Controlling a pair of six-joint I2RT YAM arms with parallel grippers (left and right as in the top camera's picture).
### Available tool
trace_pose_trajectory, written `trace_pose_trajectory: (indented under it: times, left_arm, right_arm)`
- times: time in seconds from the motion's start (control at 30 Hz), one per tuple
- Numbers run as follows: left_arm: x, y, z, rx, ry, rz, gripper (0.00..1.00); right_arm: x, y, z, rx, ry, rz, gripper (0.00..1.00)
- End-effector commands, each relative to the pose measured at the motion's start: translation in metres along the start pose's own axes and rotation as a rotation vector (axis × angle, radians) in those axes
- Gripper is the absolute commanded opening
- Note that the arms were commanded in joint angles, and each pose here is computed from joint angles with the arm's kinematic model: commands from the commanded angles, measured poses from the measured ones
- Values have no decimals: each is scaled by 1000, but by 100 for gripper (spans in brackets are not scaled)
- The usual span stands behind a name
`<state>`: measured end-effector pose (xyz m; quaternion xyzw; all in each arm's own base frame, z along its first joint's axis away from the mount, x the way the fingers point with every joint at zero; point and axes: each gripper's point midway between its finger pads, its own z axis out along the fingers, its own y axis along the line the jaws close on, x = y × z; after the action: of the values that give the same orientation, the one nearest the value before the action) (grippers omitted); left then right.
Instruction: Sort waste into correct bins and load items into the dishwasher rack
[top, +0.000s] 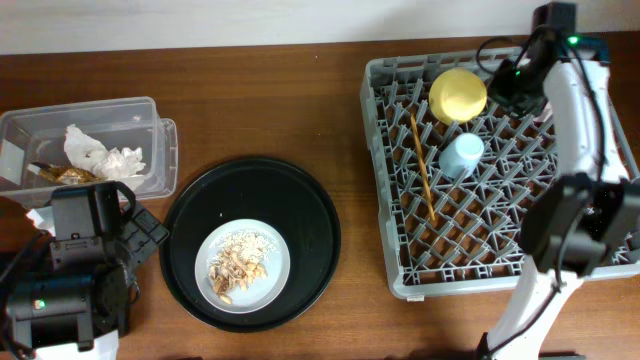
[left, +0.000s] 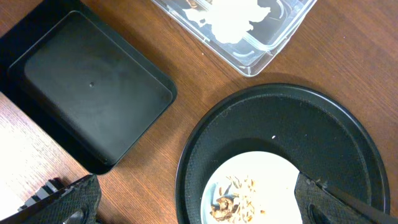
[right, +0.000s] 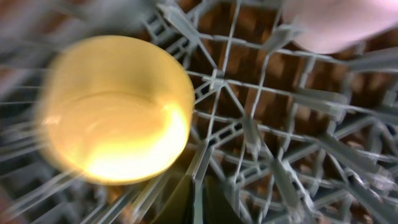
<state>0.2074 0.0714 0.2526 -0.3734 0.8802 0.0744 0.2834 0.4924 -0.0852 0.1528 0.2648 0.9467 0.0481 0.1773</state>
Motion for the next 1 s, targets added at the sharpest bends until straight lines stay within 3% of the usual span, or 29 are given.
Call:
trace_pose_trajectory:
  times: [0.0,0.03,0.1,0.2,0.23,0.27,0.33,0.57,0.63,0.77,0.97]
  left_arm:
    - [-4,1,-2,-2,-13,-18,99]
    - [-4,1,-2,-2,-13,-18,99]
    - [-4,1,-2,-2,-13,-18,99]
    - [-4,1,-2,-2,-13,-18,99]
    - [-4,1,-2,-2,-13,-18,99]
    - [-4,1,-2,-2,-13,-18,99]
    - [-4,1,-2,-2,-13,-18,99]
    - [-4,1,-2,-2,-13,-18,99]
    - [-4,1,-2,-2,-13,-18,99]
    - [-4,1,-2,-2,-13,-18,99]
    - [-4,1,-2,-2,-13,-18,99]
  right_arm:
    - [-7,10,-92,-46,-143,-2,29]
    - [2,8,-114,-51,-149,-3,50]
    - [10,8,-135,-67,-162,-5,68]
    - [16,13,-165,-109,-206,-16,79]
    - [15,14,-171,-116,-223,-18,75]
    - [13,15,-171,-119,-232,-19,56]
    - [8,14,-163,-107,-230,-16,4]
    - [-41,28,-53,-105,-216,-19,4]
    - [-51,56,-7,-209,-206,-127,4]
    - [-47,90,51,-306,-176,-202,4]
    - [-35,112,84,-321,-157,-239,4]
